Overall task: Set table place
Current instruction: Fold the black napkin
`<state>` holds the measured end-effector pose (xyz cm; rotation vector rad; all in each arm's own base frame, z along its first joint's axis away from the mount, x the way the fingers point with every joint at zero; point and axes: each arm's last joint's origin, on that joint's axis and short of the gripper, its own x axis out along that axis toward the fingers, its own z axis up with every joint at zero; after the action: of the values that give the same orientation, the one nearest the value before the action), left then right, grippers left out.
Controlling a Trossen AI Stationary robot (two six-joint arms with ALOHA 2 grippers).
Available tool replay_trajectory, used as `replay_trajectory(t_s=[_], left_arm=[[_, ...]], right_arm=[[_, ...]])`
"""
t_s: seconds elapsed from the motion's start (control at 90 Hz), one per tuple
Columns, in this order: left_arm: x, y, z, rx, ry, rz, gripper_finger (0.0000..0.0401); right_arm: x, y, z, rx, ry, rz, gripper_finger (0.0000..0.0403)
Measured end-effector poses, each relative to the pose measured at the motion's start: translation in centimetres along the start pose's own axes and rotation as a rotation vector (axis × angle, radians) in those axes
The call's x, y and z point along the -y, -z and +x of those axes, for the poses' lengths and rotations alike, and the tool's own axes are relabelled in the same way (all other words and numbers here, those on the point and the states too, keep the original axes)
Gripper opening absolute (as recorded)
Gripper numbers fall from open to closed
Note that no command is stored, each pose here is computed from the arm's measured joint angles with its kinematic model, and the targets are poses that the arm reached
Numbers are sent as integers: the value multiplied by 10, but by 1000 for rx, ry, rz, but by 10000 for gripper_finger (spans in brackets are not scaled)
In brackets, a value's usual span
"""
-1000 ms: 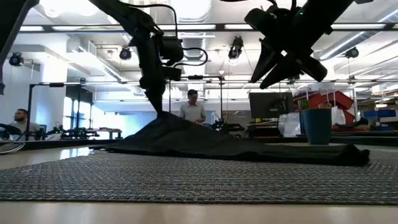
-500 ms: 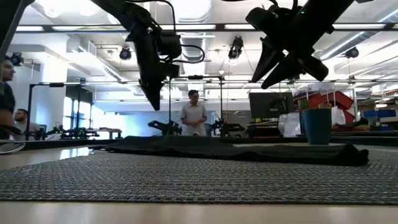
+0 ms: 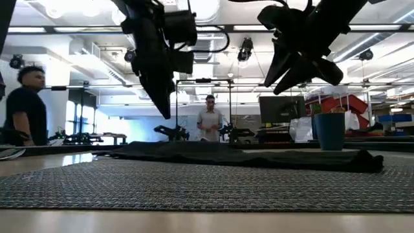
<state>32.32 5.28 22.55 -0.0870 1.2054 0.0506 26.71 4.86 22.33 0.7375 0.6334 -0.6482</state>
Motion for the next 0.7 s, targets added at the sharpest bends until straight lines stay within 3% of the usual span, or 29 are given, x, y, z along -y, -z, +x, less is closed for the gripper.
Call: replay_trajectory(t_s=[0.267, 0.5, 0.7], left_arm=[[29, -8, 5, 120, 64, -16, 81], [33, -11, 2, 141, 72, -24, 76], [32, -4, -6, 100, 62, -8, 80]], right_arm=[[2, 11, 0, -31, 6, -11, 104], [-2, 20, -5, -73, -29, 9, 87], [-10, 50, -6, -153, -41, -8, 74]])
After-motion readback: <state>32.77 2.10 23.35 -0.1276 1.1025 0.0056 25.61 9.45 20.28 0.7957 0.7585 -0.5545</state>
